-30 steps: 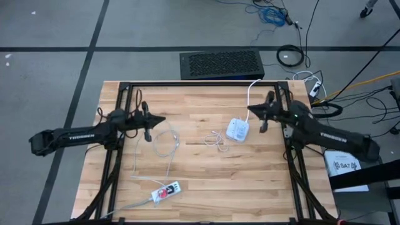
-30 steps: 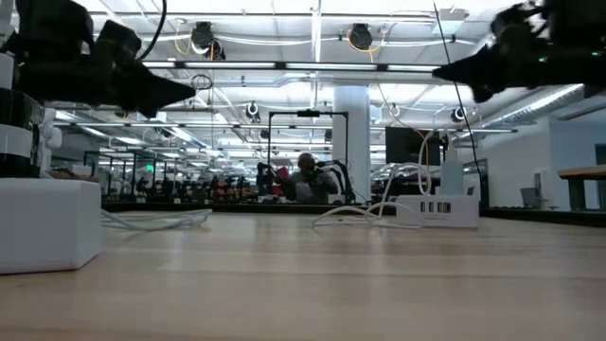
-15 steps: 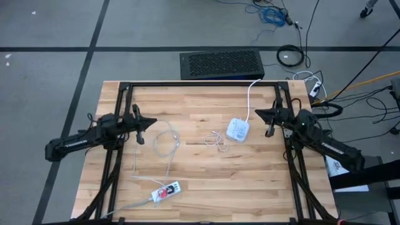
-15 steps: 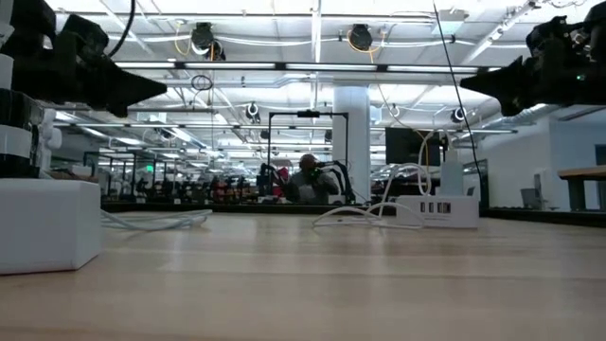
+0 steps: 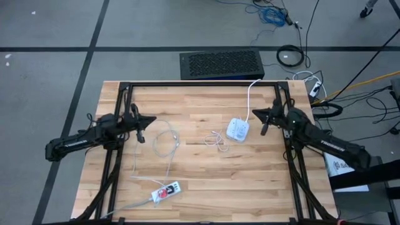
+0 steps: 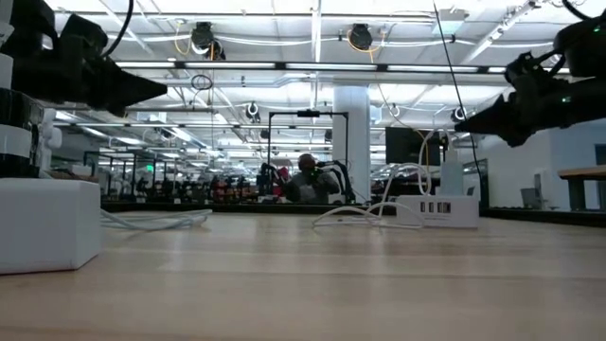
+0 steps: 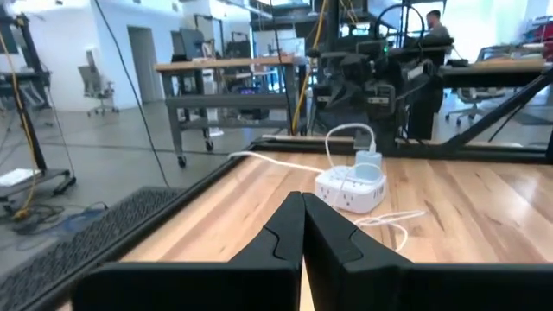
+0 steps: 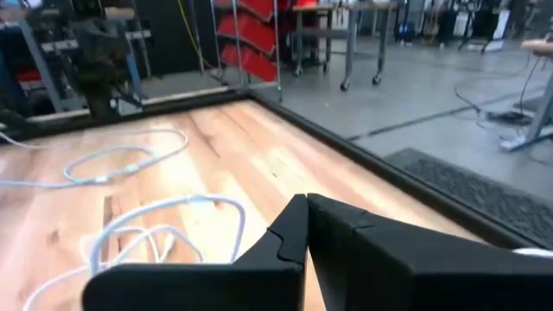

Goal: Insert USB
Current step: Return to Home Position

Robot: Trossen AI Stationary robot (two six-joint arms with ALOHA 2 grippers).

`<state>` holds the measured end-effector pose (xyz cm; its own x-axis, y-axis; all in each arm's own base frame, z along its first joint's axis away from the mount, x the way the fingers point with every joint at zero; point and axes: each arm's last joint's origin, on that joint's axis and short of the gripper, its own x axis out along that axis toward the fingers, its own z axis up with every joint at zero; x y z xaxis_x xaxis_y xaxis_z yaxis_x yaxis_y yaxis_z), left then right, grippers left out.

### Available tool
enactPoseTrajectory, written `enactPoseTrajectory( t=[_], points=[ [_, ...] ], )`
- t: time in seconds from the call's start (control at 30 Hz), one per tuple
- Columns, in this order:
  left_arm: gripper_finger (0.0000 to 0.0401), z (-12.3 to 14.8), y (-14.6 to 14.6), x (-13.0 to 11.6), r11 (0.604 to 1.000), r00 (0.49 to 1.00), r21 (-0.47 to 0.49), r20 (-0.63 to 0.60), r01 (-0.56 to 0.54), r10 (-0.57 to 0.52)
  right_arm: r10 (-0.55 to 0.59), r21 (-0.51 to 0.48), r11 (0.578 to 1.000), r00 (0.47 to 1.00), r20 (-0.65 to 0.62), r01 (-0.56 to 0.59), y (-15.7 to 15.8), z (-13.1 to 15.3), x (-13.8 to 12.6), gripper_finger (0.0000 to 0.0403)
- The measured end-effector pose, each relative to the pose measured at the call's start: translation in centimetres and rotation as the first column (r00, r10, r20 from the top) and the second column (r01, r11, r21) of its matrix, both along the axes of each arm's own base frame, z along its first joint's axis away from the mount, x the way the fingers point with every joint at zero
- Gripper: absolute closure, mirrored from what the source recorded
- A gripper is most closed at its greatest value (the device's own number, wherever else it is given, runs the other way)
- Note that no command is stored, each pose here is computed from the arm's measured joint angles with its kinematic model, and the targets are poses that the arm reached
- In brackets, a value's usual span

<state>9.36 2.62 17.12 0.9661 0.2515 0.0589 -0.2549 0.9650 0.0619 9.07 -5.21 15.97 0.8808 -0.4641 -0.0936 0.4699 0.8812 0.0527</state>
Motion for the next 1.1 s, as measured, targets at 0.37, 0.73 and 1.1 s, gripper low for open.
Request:
enactPoseTrajectory(
  t=[0.37, 0.73, 1.1],
  points=[
    [0.0393, -0.4, 0.2, 0.0, 0.997, 0.997, -0.039, -0.030, -0.071, 0.069, 0.042, -0.112, 0.993, 0.999, 0.003, -0.042, 0.0, 0.5, 0.2, 0.0403],
    [0.0393, -0.3, 0.2, -0.1, 0.996, 0.997, -0.057, -0.016, -0.073, 0.072, -0.004, -0.185, 0.983, 1.000, 0.026, 0.009, 0.2, 0.9, -0.6, 0.0403],
    [0.0393, -0.4, 0.3, 0.0, 0.992, 0.995, -0.086, -0.027, -0.096, 0.094, -0.015, -0.121, 0.993, 0.999, -0.043, 0.009, -0.1, 0.2, -0.2, 0.0403]
  ],
)
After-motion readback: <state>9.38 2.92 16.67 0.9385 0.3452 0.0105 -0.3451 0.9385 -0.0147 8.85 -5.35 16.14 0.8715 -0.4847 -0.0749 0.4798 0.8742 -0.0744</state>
